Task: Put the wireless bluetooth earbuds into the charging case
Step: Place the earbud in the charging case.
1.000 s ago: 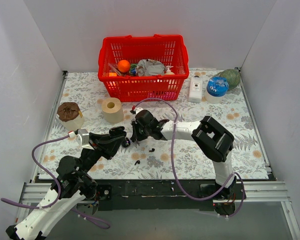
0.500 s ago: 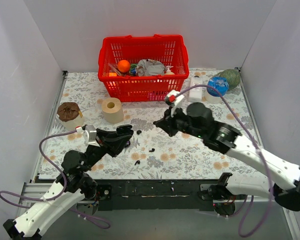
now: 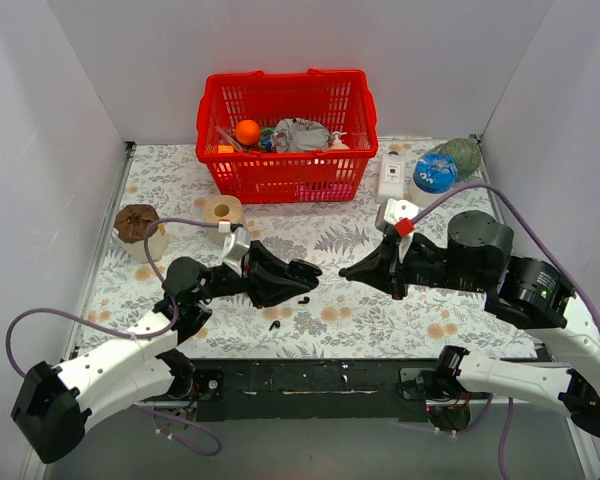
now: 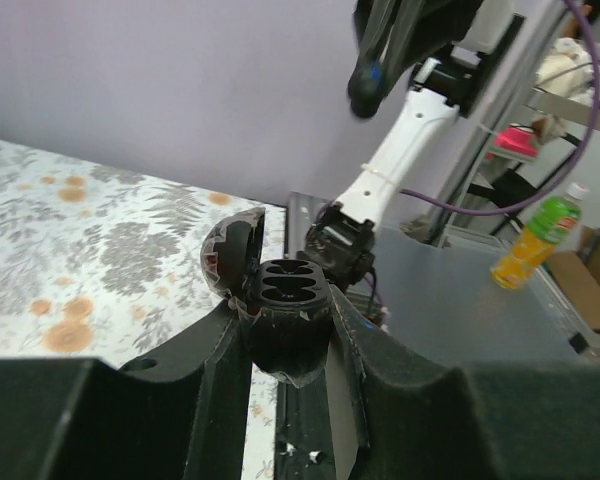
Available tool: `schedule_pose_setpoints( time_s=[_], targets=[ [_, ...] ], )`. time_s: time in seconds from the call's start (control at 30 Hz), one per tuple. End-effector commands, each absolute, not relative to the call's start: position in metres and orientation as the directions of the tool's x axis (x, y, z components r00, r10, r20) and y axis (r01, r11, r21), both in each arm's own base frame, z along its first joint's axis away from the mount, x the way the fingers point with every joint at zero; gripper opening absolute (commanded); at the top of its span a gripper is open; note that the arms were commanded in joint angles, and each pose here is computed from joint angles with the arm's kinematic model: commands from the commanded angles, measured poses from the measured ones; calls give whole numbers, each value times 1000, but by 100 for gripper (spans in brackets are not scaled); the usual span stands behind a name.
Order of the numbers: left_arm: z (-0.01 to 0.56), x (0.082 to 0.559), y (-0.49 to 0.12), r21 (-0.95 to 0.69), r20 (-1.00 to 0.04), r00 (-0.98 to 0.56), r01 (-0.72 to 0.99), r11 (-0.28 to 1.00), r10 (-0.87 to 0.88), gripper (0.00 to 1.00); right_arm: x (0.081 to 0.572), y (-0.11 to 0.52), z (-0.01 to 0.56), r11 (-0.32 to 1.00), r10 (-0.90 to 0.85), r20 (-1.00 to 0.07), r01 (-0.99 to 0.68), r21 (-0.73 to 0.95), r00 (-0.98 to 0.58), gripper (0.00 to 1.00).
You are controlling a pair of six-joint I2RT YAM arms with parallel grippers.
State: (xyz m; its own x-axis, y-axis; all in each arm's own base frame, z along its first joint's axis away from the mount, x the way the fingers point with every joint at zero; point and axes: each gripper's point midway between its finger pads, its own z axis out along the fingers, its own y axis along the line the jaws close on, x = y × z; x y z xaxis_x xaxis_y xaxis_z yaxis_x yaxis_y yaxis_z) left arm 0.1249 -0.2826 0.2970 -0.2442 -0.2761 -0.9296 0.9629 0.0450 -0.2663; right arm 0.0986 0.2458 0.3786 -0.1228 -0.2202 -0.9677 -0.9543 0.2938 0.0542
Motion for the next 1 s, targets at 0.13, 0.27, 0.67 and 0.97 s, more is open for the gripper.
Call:
schedule_pose_setpoints(
  time_s=[0.13, 0.27, 0.67, 0.97],
  targets=[
    [326, 102, -297, -204, -945, -242, 962, -184, -220, 0, 80, 256, 352, 169, -279, -954, -984, 62, -109, 1],
    [323, 102, -300, -220, -947, -259, 955, -201, -190, 0, 78, 263, 350, 147, -256, -960, -986, 75, -111, 1],
    [318, 99, -302, -249, -945, -288, 941, -231, -157, 0, 80, 282, 350, 121, -222, -969, -989, 79, -105, 1],
    [319, 96, -299, -245, -943, -288, 940, -238, -168, 0, 79, 289, 334, 120, -271, -955, -989, 88, -118, 1]
  ],
)
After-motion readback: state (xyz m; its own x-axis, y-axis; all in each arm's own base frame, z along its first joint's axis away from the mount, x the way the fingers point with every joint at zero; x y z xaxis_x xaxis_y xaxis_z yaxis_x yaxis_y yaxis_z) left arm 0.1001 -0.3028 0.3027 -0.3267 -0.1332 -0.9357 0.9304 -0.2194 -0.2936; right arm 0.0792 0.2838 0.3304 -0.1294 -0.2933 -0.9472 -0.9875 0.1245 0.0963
